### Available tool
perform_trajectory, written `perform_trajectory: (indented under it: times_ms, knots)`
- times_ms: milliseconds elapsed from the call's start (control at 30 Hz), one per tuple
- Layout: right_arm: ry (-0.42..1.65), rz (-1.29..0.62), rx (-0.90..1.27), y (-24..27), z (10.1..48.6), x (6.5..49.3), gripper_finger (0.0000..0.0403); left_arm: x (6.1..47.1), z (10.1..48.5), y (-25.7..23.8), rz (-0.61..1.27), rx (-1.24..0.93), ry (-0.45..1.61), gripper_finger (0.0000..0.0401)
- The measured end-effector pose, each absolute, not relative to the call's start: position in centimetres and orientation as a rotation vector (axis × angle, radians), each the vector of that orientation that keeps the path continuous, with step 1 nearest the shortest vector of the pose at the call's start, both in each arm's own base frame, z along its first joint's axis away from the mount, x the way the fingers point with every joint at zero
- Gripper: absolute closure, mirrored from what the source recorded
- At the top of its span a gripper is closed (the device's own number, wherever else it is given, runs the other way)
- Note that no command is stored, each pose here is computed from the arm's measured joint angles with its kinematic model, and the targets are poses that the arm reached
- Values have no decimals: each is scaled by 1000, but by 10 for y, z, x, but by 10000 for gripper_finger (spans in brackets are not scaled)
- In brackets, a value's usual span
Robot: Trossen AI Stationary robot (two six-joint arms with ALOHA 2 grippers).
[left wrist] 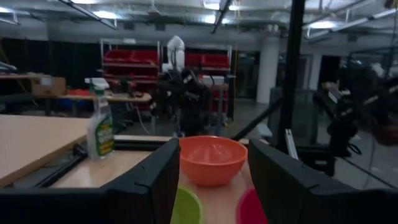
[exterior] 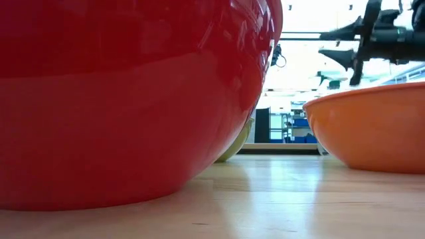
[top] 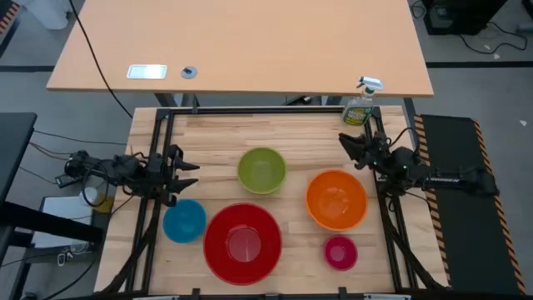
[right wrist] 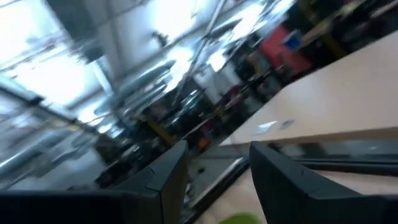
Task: Nest bowls inside each other
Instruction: Stack the orange bowl on top of the large red bowl
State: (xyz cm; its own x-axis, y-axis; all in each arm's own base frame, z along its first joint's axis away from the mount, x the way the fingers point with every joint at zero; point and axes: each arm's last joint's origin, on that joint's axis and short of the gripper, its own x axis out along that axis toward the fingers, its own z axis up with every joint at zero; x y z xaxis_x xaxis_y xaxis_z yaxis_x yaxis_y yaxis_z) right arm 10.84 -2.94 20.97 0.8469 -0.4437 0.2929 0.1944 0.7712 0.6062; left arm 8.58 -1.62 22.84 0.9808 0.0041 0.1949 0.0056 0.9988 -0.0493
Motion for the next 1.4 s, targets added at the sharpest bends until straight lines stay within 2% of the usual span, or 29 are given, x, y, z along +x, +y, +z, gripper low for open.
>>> perform_trajectory:
  times_ms: [133, 233, 433, 600, 667, 767, 900, 1167, 1267, 1400]
  knots:
    - [-270, -300, 563, -25, 242, 130, 233, 91, 249, -16, 33, -8, -160, 209]
    - [-40, -415, 532, -23, 261, 155, 244, 95, 262, -14, 84, 39, -145, 209]
    - [555, -643, 543, -21, 289, 193, 261, 99, 270, -11, 153, 77, -48, 209]
    - [898, -576, 433, -14, 310, 229, 277, 100, 271, -10, 167, 82, -48, 209]
    - [1023, -524, 389, -11, 312, 240, 280, 100, 274, -10, 168, 61, -76, 209]
    - [1202, -543, 335, -11, 305, 250, 279, 101, 275, -10, 164, -18, -95, 209]
    - [1413, -563, 339, -16, 290, 254, 251, 104, 269, -12, 140, -21, -31, 209]
    - [1633, -504, 297, -24, 264, 264, 132, 117, 261, -15, 129, -1, 55, 209]
    - [1695, -495, 277, -30, 249, 267, 120, 121, 258, -16, 129, 6, 82, 209]
    - [1766, -493, 284, -40, 228, 262, 135, 124, 256, -16, 130, -7, 101, 209]
